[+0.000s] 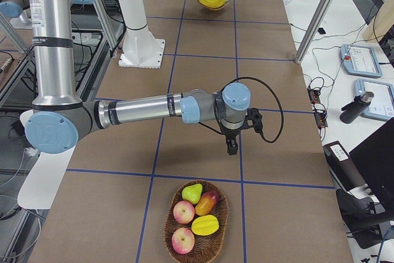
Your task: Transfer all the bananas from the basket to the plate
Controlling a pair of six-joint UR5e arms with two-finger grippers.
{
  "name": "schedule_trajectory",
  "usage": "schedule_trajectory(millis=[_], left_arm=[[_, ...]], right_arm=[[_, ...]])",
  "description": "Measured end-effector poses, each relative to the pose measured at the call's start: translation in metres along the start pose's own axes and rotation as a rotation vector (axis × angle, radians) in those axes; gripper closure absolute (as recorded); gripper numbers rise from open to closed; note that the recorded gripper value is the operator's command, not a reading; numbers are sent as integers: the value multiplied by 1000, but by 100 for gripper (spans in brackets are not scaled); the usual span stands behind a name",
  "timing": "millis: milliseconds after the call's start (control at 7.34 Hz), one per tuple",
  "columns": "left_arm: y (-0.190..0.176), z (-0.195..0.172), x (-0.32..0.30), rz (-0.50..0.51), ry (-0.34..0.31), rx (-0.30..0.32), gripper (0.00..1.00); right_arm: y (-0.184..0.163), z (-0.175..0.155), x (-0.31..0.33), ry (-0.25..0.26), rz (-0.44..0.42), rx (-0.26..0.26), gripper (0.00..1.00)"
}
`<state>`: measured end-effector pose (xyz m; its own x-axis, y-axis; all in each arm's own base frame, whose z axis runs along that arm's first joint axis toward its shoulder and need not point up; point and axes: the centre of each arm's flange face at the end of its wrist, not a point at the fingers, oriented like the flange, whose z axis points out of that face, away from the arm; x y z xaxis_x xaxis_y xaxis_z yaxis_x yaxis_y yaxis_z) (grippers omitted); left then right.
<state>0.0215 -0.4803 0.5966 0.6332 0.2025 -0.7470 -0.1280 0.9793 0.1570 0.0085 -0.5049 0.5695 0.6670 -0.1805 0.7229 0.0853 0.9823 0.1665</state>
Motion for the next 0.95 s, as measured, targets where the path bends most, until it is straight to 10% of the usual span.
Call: schedule_trajectory(millis=[954], left_arm=[[3, -1, -5, -5, -13, 4, 0]], right_arm=[[0, -15, 4, 5, 3, 32, 0]])
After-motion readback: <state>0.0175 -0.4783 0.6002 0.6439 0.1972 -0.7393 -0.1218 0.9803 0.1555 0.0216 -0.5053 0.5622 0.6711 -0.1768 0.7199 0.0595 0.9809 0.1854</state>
